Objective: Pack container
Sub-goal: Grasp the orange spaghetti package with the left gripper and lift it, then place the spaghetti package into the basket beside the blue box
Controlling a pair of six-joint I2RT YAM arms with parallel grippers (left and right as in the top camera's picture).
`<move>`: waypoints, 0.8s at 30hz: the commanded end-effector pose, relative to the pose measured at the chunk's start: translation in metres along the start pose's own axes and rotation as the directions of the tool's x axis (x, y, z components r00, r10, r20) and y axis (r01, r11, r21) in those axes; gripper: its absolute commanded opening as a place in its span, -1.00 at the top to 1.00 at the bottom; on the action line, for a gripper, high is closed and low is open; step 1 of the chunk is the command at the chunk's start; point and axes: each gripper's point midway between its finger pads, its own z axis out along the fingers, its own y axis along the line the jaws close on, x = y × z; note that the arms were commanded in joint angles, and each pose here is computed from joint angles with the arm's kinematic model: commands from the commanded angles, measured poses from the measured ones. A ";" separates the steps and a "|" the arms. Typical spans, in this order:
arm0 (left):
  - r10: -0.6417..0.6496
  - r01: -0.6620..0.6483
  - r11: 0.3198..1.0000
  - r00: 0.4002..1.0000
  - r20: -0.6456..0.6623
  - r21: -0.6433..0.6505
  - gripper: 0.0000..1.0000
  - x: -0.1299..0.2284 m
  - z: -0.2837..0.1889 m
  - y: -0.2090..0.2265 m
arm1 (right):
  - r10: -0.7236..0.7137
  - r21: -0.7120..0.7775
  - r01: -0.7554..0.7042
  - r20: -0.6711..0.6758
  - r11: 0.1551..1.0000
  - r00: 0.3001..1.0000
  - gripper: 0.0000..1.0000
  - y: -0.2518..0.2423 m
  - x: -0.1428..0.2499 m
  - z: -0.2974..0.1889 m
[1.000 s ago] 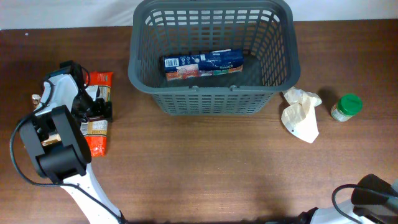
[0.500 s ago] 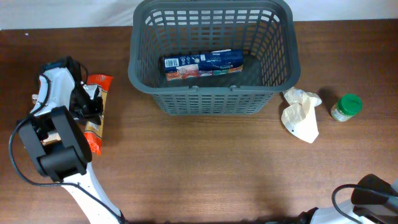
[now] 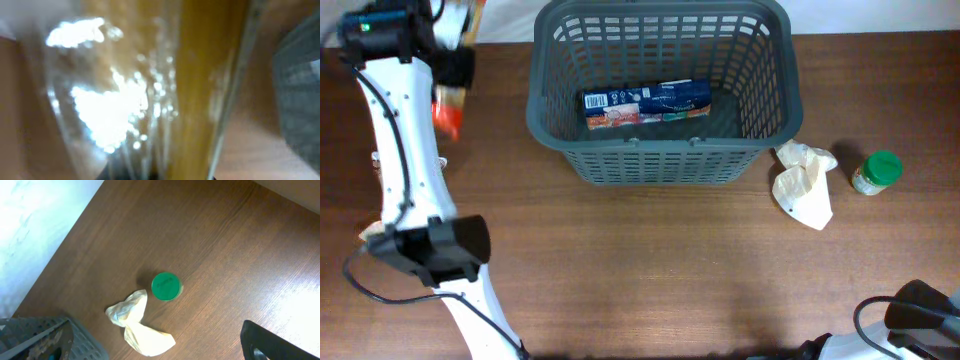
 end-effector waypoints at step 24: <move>0.888 -0.969 0.209 0.244 0.390 0.130 0.97 -0.029 0.023 -0.290 | 0.010 0.013 -0.010 0.005 1.000 1.000 -0.97 -0.003 -0.003 0.002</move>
